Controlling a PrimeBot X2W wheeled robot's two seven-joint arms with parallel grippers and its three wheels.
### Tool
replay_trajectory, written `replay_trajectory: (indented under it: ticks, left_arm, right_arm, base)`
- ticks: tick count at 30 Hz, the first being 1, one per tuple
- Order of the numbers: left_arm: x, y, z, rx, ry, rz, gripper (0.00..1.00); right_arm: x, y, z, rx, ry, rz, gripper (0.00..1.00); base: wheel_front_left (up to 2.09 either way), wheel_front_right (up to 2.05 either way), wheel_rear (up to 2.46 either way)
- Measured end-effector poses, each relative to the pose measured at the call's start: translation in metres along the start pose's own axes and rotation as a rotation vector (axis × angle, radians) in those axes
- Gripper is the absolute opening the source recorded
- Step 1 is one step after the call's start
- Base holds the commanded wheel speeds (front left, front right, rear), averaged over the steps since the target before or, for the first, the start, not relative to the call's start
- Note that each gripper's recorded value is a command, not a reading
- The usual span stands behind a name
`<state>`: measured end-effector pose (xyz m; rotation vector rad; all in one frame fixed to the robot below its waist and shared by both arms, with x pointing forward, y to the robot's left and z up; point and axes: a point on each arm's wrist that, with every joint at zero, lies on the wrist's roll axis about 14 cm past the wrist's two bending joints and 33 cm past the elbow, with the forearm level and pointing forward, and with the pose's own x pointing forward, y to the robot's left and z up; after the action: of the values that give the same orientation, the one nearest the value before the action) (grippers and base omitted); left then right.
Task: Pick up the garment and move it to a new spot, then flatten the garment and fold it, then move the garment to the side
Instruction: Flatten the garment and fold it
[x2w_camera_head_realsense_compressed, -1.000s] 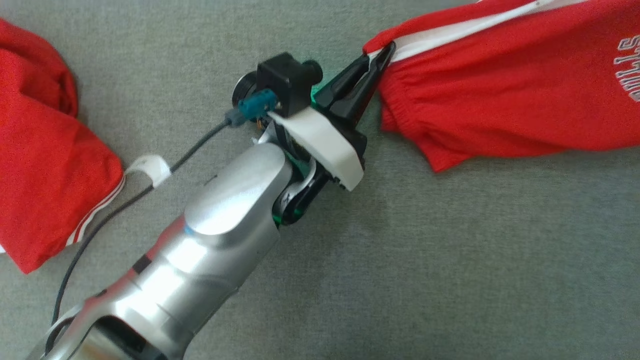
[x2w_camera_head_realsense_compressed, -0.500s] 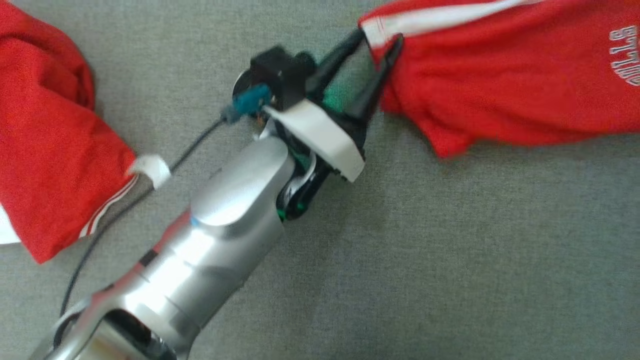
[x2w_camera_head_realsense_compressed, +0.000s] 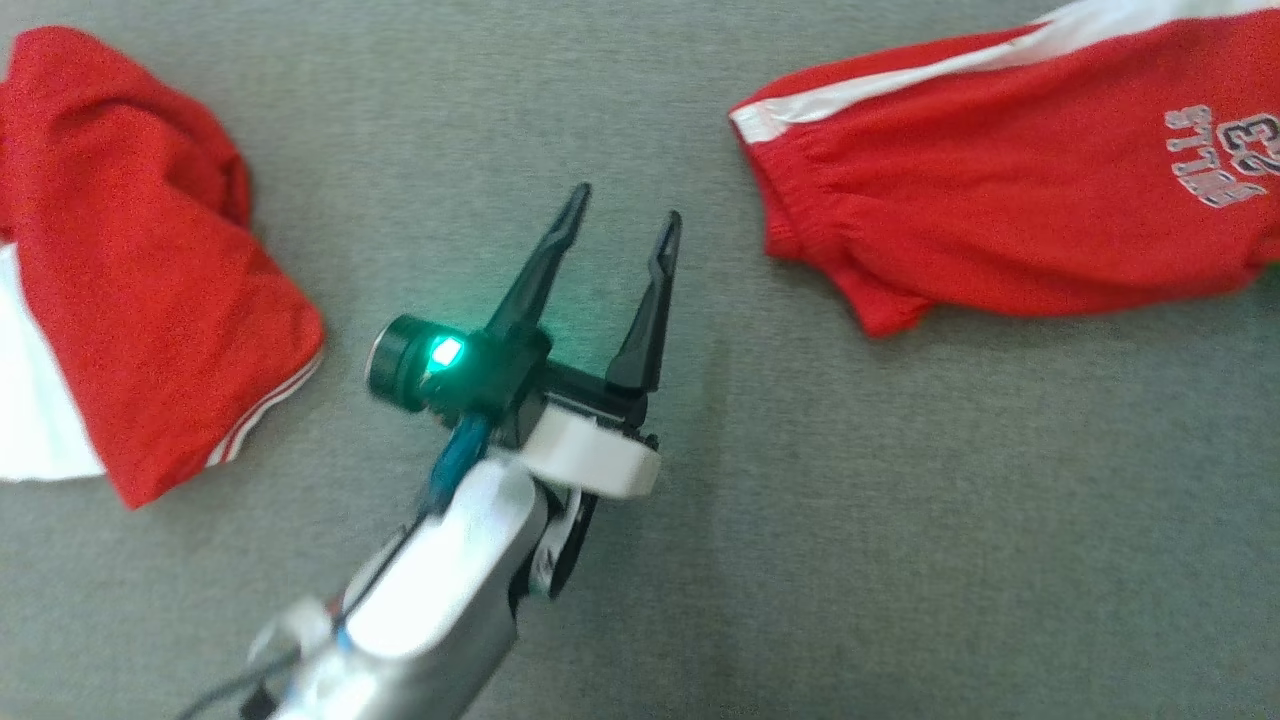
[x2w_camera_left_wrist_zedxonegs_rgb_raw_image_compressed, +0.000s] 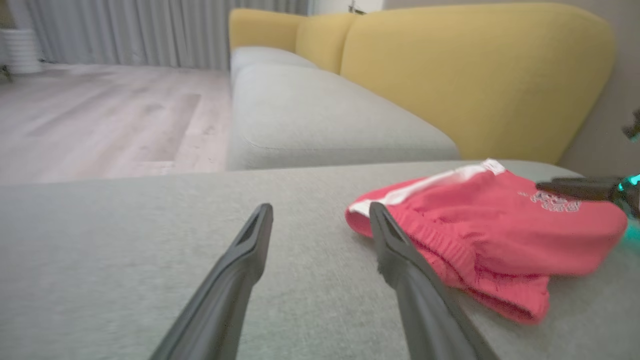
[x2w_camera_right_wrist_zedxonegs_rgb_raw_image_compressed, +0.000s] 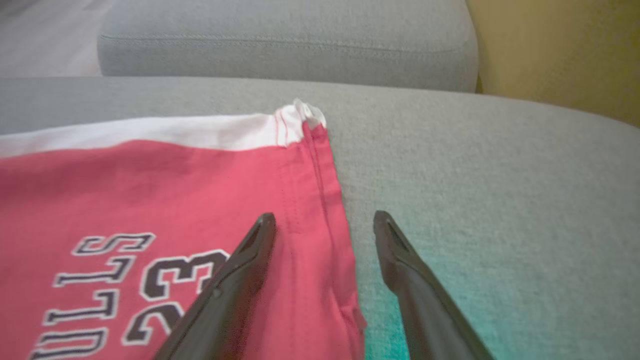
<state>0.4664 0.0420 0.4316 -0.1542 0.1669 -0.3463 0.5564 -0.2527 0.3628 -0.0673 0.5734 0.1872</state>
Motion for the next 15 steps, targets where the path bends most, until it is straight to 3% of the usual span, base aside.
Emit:
replay_trajectory:
  ticks: [6, 7, 8, 9, 10, 15]
  left_arm:
    - [-0.037, 0.027, 0.038, -0.007, -0.143, 0.193, 1.00]
    - [-0.045, 0.031, 0.038, -0.015, -0.147, 0.220, 1.00]
    - [-0.052, 0.035, 0.039, -0.016, -0.151, 0.246, 1.00]
    - [-0.057, 0.037, 0.040, -0.015, -0.156, 0.260, 1.00]
    - [-0.063, 0.039, 0.041, -0.010, -0.159, 0.272, 1.00]
    - [-0.080, 0.038, 0.048, -0.002, -0.185, 0.282, 1.00]
  right_arm:
    - [0.008, -0.003, -0.020, 0.099, 0.103, -0.037, 1.00]
    - [0.010, 0.000, -0.022, 0.132, 0.126, -0.032, 0.95]
    - [0.011, 0.005, -0.022, 0.161, 0.145, -0.020, 0.37]
    - [0.011, 0.008, -0.021, 0.192, 0.155, -0.013, 0.37]
    - [0.011, 0.010, -0.020, 0.215, 0.157, -0.004, 0.00]
    - [-0.006, 0.014, -0.021, 0.183, 0.137, 0.005, 0.00]
  base:
    - [0.00, 0.00, 0.00]
    - [0.00, 0.00, 0.00]
    - [0.00, 0.00, 0.00]
    - [0.00, 0.00, 0.00]
    - [0.00, 0.00, 0.00]
    - [0.00, 0.00, 0.00]
